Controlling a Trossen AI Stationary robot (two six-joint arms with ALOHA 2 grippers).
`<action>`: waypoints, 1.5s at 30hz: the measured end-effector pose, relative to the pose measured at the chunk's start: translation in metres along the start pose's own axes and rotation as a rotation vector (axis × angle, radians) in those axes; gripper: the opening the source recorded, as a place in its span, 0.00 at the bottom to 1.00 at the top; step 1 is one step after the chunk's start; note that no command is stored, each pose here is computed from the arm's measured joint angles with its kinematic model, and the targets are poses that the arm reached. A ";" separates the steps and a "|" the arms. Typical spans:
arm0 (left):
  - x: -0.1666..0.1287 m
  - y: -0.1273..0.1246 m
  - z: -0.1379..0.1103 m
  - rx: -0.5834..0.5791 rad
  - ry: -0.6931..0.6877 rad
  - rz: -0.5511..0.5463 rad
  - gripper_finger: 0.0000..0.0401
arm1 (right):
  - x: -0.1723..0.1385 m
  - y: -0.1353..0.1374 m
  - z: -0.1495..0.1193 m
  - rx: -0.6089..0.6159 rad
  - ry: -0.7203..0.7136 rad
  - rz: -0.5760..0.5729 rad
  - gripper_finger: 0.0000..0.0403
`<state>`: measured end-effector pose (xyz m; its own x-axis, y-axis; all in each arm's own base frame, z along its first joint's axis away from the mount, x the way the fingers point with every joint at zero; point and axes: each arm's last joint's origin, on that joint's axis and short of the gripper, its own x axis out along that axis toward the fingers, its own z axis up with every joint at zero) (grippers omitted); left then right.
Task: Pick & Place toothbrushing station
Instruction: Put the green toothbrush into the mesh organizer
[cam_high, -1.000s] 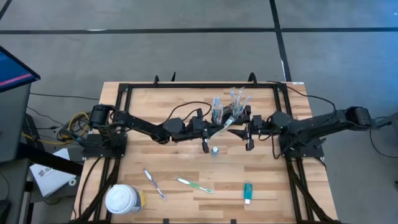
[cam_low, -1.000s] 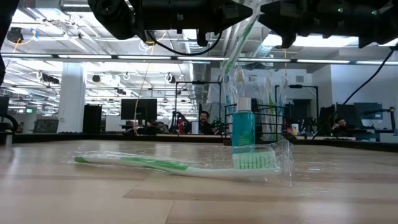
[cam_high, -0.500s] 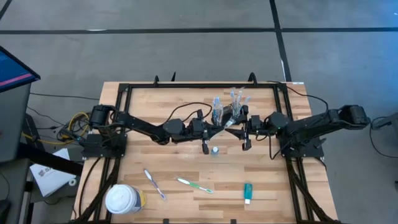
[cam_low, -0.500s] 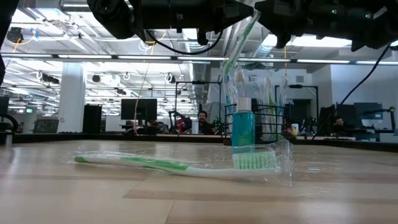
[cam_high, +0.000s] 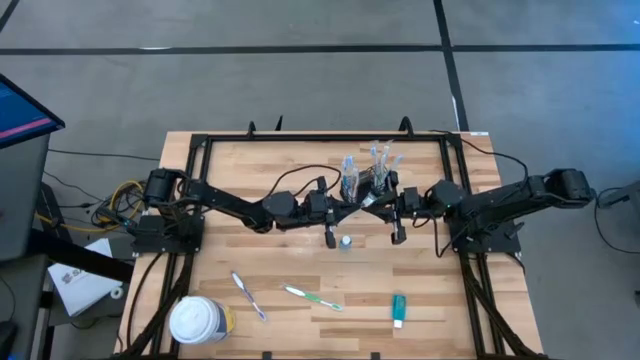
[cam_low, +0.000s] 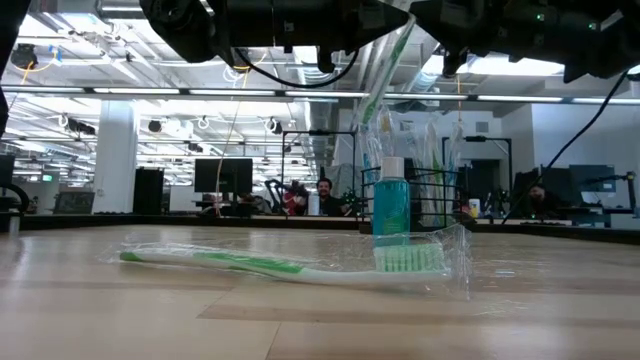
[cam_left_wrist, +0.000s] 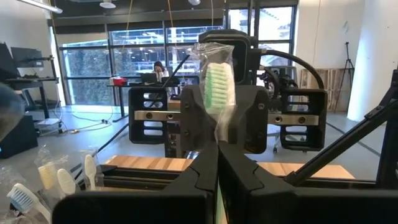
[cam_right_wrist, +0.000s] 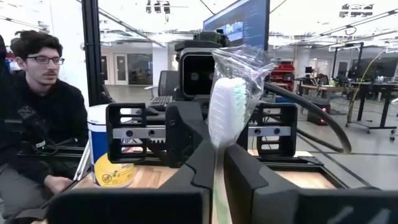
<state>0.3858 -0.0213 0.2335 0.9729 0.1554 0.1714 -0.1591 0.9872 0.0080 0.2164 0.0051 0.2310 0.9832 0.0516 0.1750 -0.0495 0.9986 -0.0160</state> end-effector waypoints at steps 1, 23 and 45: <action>0.000 0.000 0.000 0.000 0.000 0.000 0.00 | 0.000 0.000 0.000 0.000 0.000 0.001 0.03; -0.002 0.000 0.003 0.003 0.012 0.008 0.12 | 0.000 -0.007 -0.001 -0.002 0.015 -0.013 0.00; -0.054 0.003 0.017 -0.017 0.103 -0.032 0.26 | 0.003 -0.035 0.000 0.020 0.088 -0.138 0.00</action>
<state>0.3303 -0.0268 0.2414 0.9897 0.1254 0.0694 -0.1253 0.9921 -0.0049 0.2208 -0.0294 0.2320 0.9924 -0.0861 0.0877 0.0844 0.9962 0.0223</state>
